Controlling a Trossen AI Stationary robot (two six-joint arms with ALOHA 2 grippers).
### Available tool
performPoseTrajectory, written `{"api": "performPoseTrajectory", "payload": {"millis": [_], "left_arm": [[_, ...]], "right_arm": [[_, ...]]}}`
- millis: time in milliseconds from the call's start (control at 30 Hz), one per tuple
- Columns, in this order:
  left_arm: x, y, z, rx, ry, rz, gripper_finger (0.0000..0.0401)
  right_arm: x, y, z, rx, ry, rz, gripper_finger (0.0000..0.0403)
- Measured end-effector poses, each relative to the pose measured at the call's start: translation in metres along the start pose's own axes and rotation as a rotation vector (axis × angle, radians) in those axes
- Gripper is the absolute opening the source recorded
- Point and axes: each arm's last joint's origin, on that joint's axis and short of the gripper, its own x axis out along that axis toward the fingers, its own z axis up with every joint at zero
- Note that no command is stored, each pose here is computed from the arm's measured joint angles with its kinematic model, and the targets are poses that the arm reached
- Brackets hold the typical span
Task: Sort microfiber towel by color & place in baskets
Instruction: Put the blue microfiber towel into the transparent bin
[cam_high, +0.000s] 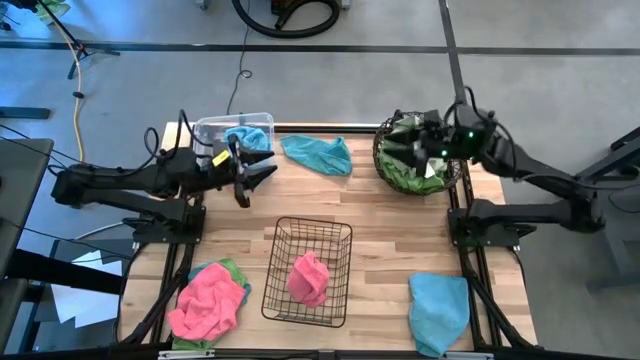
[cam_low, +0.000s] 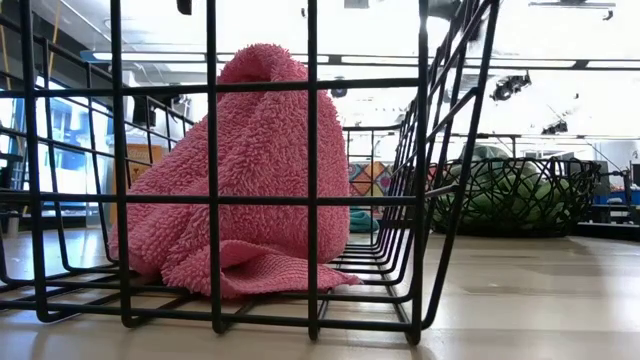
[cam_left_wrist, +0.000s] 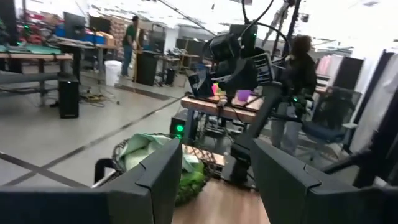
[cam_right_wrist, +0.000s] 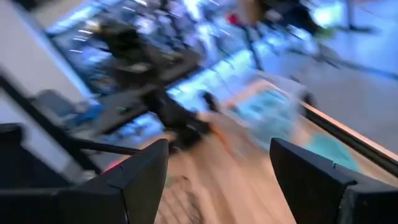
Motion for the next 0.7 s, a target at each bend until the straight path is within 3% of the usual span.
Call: {"api": "performPoseTrajectory", "payload": {"millis": [167, 400, 600, 700], "left_arm": [[-0.001, -0.003, 0.0, -0.012, -0.002, -0.018, 0.0177], [0.002, -0.001, -0.001, -0.067, 0.016, -0.055, 0.0177], [0.003, 0.004, -0.003, -0.087, 0.034, -0.031, 0.0177], [0.014, 0.007, -0.001, -0.083, 0.138, 0.013, 0.0177]], "right_arm": [[0.027, 0.017, -0.016, -0.147, -0.058, 0.152, 0.0277], [0.058, 0.026, -0.03, -0.199, -0.044, 0.113, 0.0277], [0.063, 0.027, -0.028, -0.194, -0.077, 0.127, 0.0277], [0.06, 0.028, -0.024, -0.195, -0.112, 0.116, 0.0277]]}}
